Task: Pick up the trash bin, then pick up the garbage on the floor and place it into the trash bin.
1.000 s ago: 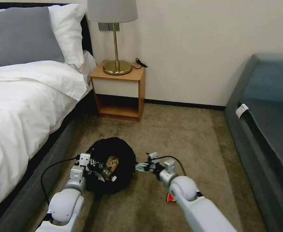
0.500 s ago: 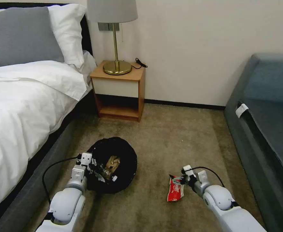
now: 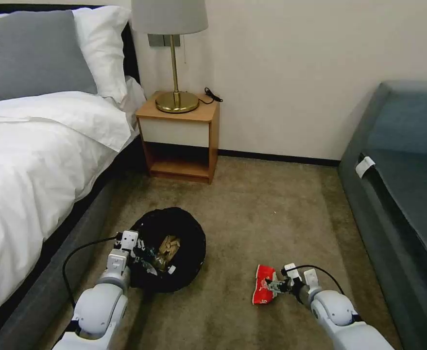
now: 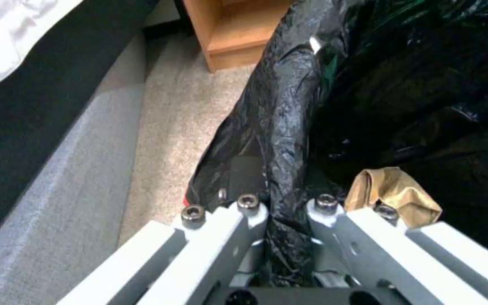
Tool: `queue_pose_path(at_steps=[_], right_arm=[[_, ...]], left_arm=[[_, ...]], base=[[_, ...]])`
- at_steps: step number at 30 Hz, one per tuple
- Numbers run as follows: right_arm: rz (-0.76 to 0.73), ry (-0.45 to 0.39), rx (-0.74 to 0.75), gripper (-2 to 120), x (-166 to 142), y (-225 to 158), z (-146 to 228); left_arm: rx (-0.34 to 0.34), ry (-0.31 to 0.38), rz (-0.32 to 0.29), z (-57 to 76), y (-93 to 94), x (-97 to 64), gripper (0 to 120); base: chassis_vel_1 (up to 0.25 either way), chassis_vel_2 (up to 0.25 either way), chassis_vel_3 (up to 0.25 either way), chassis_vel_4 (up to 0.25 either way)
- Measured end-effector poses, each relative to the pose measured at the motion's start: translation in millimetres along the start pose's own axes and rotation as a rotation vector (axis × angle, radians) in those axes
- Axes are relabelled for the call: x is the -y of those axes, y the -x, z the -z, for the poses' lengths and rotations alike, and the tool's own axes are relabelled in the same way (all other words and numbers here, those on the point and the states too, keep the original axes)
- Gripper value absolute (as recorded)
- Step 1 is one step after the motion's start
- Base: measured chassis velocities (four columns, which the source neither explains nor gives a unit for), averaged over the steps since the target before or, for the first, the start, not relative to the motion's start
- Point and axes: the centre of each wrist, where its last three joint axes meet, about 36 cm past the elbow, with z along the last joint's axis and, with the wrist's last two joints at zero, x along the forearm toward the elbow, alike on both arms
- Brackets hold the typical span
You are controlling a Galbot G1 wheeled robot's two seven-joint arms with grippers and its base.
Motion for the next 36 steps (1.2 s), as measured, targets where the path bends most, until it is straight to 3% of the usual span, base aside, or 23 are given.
queue_pose_path(at_steps=[6, 11, 13, 15, 16, 22, 24, 30, 32, 36], right_arm=[[0.016, 0.017, -0.007, 100, -7, 6, -7], [0.025, 0.023, -0.011, 90, -7, 10, -14], [0.03, 0.016, -0.017, 79, -6, 11, -20], [0.033, 0.014, -0.018, 75, -5, 11, -23], [0.037, 0.01, -0.017, 67, -4, 10, -26], [0.04, 0.008, -0.013, 50, -5, 8, -30], [0.039, 0.006, -0.009, 37, -6, 7, -32], [0.041, -0.005, -0.006, 19, -10, 7, -34], [0.043, -0.01, -0.002, 8, -14, 8, -35], [0.044, -0.014, 0.007, 0, -16, 9, -36]], left_arm=[[-0.001, 0.003, -0.001, -0.4, 0.0, -0.6, 1], [-0.003, 0.004, -0.004, -0.9, -1.9, -0.3, 1], [-0.003, 0.004, -0.004, -1.1, -2.8, -0.5, 1], [-0.003, 0.004, -0.004, -1.1, -3.0, -0.6, 1], [-0.002, 0.004, -0.004, -0.9, -3.5, -0.5, 1], [-0.001, 0.005, -0.007, -0.5, -5.4, 0.2, 1], [0.002, 0.005, -0.009, 0.3, -6.8, 0.3, 1], [0.007, 0.004, -0.012, 2.0, -10.5, -1.4, 1], [0.009, 0.001, -0.014, 2.4, -12.3, -0.9, 1], [0.01, -0.002, -0.011, 2.3, -14.1, -1.4, 1]], base=[[0.0, 0.0, 0.0, 0.0], [0.0, 0.0, 0.0, 0.0], [0.0, 0.0, 0.0, 0.0], [0.0, 0.0, 0.0, 0.0], [0.0, 0.0, 0.0, 0.0], [0.0, 0.0, 0.0, 0.0], [0.0, 0.0, 0.0, 0.0], [0.0, 0.0, 0.0, 0.0], [0.0, 0.0, 0.0, 0.0], [0.0, 0.0, 0.0, 0.0]])
